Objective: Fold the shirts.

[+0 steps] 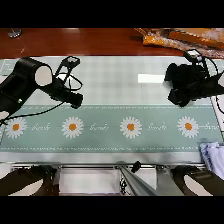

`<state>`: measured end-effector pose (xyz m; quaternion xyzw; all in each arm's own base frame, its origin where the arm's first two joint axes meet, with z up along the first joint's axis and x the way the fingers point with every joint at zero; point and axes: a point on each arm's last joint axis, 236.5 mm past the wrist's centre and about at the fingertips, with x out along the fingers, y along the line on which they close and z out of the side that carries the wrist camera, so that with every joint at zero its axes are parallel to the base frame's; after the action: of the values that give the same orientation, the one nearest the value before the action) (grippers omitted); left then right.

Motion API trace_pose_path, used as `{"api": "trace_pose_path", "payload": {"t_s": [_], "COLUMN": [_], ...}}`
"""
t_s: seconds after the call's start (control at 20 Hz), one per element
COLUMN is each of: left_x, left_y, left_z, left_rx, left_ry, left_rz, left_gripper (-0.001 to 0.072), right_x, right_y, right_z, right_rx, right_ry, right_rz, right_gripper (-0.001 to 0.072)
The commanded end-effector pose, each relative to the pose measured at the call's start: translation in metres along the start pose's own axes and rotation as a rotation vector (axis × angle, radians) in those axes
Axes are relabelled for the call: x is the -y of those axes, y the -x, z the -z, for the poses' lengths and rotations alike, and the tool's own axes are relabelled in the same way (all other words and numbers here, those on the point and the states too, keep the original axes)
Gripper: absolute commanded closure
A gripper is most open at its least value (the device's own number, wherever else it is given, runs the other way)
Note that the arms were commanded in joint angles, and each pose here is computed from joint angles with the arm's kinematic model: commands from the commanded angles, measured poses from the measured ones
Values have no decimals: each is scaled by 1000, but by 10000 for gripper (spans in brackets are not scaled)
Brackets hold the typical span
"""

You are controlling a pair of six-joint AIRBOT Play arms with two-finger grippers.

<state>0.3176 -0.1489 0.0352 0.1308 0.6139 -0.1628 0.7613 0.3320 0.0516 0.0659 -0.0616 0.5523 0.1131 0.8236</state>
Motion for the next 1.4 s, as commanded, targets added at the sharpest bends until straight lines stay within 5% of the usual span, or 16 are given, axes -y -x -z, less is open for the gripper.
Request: {"api": "trace_pose_path", "payload": {"t_s": [0.0, 1.1, 1.35], "left_x": [0, 1, -2], "left_y": [0, 1, 0], "left_z": [0, -23, -41], "left_rx": [0, 98, 165], "left_ry": [-1, 1, -87], "left_rz": [0, 5, -17], "left_gripper": [-13, -13, -13], "right_x": [0, -10, 71], "right_y": [0, 2, 21], "right_z": [0, -29, -85], "right_rx": [0, 123, 379], "right_ry": [0, -44, -83], "right_rz": [0, -45, 269], "right_gripper": [106, 110, 138]}}
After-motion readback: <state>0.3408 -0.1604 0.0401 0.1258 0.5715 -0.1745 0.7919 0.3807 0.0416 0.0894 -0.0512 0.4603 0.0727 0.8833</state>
